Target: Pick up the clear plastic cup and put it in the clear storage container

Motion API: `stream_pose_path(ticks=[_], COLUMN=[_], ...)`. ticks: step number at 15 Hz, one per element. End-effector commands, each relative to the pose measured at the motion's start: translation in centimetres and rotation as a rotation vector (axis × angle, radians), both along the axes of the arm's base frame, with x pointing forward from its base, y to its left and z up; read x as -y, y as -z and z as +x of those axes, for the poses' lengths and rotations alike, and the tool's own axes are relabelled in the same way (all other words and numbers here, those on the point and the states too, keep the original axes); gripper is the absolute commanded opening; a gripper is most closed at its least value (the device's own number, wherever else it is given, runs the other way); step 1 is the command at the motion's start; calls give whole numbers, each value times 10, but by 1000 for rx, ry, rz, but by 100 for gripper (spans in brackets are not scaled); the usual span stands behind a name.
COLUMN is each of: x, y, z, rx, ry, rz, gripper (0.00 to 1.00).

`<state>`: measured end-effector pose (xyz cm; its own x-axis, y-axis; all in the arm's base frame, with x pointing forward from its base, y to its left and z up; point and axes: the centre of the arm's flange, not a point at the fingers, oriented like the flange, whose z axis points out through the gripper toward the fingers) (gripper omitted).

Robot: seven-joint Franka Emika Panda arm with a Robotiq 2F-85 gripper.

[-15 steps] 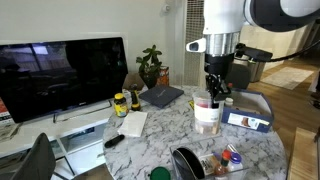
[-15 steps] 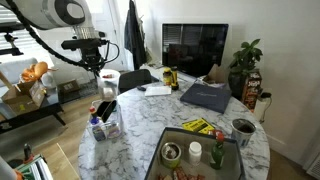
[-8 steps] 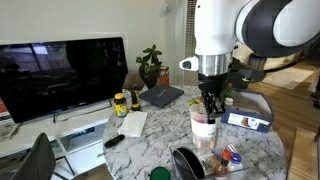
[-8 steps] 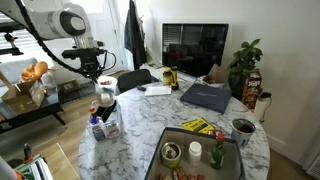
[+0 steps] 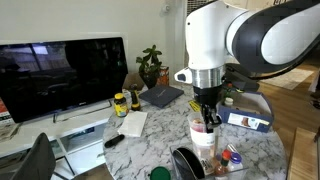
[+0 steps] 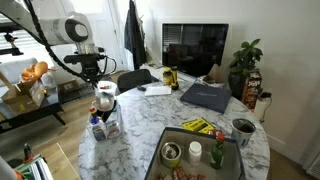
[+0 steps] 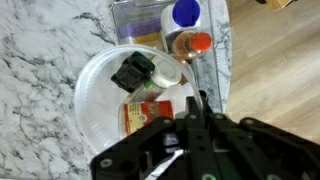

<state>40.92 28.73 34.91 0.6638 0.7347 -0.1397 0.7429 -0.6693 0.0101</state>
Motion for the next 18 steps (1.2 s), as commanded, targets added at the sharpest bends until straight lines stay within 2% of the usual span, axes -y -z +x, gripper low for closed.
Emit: stream_pose_path(ticks=[1, 5, 9, 14, 18], x=[-3, -5, -9, -13, -17], y=[16, 36, 50, 61, 80], z=[1, 1, 1, -2, -3], rx=[-3, -10, 35, 48, 49], ry=[13, 15, 38, 18, 55], rz=[-48, -65, -41, -92, -36], gripper=[1, 1, 1, 1, 1])
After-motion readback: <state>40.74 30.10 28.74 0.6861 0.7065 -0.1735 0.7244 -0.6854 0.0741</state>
